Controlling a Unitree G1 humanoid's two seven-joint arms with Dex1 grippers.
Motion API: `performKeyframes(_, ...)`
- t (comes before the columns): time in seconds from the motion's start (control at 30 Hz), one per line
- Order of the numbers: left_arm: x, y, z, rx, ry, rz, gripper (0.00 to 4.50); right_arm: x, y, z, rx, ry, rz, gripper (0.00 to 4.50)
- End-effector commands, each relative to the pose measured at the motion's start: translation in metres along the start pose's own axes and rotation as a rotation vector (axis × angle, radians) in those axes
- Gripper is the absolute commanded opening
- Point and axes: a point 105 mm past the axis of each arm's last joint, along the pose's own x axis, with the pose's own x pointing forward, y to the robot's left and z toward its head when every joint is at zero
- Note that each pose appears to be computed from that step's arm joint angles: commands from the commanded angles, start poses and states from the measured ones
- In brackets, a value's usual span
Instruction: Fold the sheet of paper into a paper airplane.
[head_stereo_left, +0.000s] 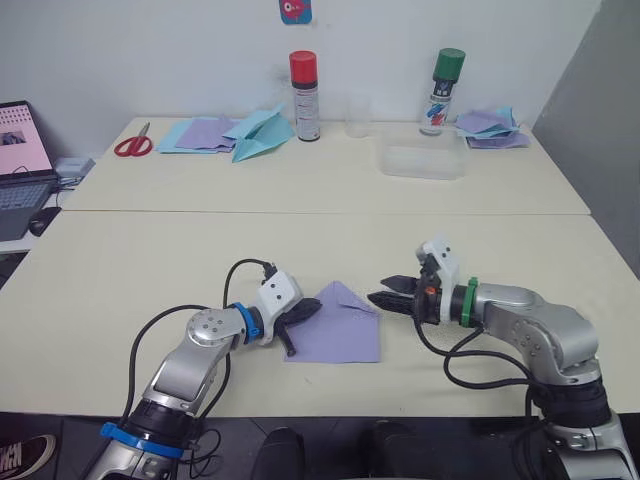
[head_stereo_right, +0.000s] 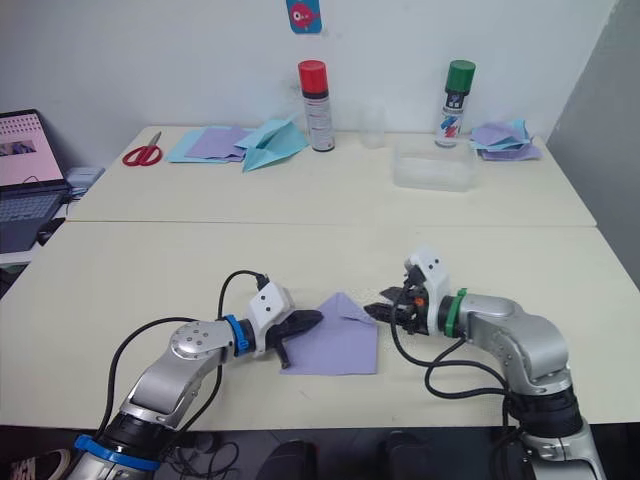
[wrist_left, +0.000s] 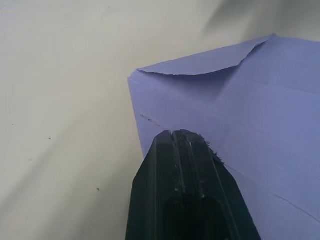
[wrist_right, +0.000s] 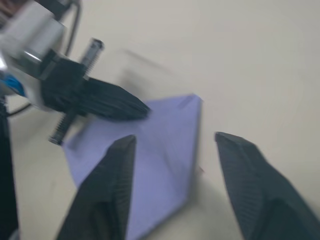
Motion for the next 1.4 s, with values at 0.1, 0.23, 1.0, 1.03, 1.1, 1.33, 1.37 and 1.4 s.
performKeyframes(0.1,-0.002,-0.009,-0.033,-0.039,0.122,-0.024,0.0,-0.004,-0.008,-0.028,-0.006,0.106,-0.025,2.27)
performKeyframes(0.23,-0.003,-0.01,-0.033,-0.037,0.125,-0.024,0.0,-0.002,-0.001,-0.033,0.207,0.106,0.012,1.7)
performKeyframes(1.0,-0.004,-0.009,-0.034,-0.034,0.127,-0.018,0.0,0.016,0.014,-0.033,0.336,0.067,0.082,0.03)
performKeyframes(1.03,-0.004,-0.009,-0.034,-0.034,0.128,-0.02,0.0,0.016,0.014,-0.029,0.345,0.051,0.094,0.03)
performKeyframes(1.1,-0.003,-0.009,-0.034,-0.034,0.128,-0.022,0.0,0.016,0.016,-0.023,0.36,0.027,0.112,0.03)
performKeyframes(1.33,0.003,-0.008,-0.026,-0.054,0.105,-0.03,0.0,0.029,0.023,-0.006,0.39,-0.035,0.125,0.03)
performKeyframes(1.37,0.004,-0.01,-0.025,-0.063,0.1,-0.041,0.0,0.033,0.024,-0.006,0.391,-0.035,0.124,0.03)
performKeyframes(1.4,0.005,-0.013,-0.024,-0.068,0.1,-0.053,0.0,0.036,0.026,-0.006,0.392,-0.037,0.129,0.03)
